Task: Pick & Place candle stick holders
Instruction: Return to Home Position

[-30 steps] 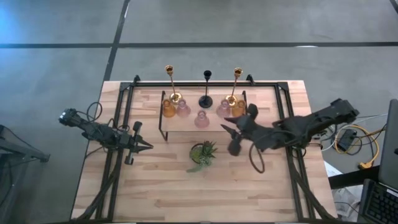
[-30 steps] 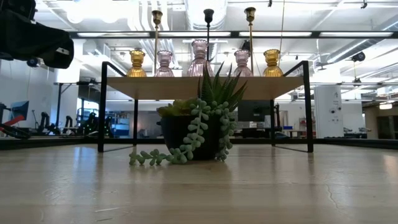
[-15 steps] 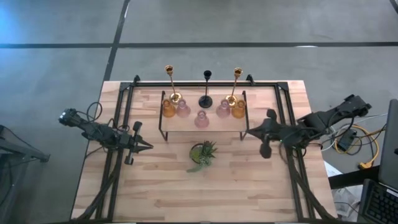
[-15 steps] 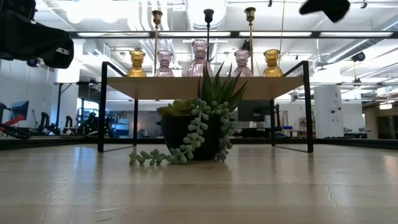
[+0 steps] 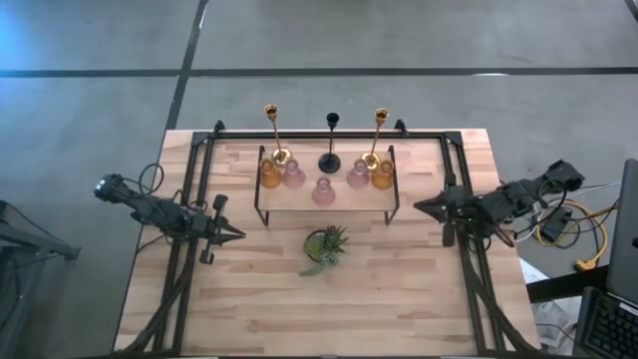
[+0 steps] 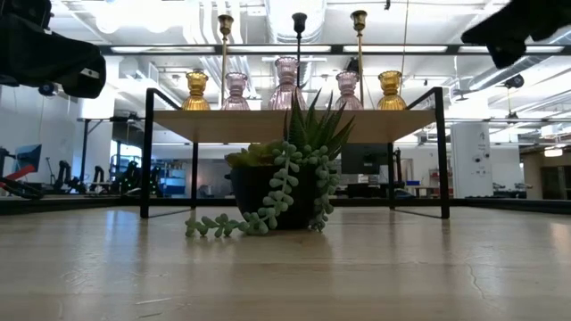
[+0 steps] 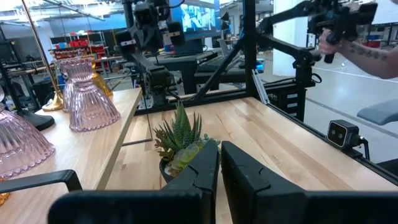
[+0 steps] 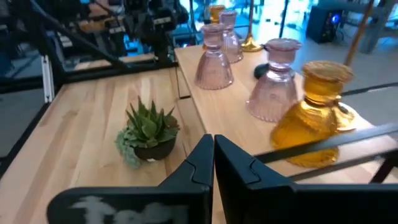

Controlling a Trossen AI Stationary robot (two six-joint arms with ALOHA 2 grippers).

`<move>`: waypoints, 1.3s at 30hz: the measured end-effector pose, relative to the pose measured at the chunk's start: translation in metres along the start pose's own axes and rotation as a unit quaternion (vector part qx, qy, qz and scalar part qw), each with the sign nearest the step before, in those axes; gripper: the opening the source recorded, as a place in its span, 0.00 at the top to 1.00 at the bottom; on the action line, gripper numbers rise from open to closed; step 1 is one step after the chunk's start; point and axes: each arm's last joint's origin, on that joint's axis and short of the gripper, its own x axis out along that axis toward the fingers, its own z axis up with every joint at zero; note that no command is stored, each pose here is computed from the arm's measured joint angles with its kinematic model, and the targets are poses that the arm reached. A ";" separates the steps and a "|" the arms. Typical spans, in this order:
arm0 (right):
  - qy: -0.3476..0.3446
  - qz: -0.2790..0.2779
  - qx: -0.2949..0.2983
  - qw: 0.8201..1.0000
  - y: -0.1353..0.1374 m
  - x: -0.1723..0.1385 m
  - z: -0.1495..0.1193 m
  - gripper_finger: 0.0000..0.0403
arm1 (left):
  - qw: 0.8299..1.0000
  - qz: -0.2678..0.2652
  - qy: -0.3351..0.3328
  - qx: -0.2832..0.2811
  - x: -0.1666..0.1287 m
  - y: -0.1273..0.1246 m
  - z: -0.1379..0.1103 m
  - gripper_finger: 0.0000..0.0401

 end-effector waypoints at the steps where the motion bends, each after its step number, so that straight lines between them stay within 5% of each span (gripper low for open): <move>1: -0.006 0.001 -0.002 1.000 -0.002 -0.002 -0.004 0.98 | 1.000 0.000 0.000 0.000 0.000 0.000 0.000 0.94; 20: -0.121 0.066 -0.039 0.990 -0.013 0.002 -0.057 0.98 | 1.000 0.000 -0.001 0.000 0.000 0.000 0.000 0.94; 31: -0.079 0.054 -0.007 0.995 -0.015 0.019 -0.084 0.98 | 1.000 0.000 -0.003 -0.001 0.000 0.000 0.000 0.94; 39: -0.104 0.066 -0.019 0.992 -0.022 0.023 -0.079 0.98 | 1.000 0.000 -0.005 -0.001 0.000 0.000 0.001 0.94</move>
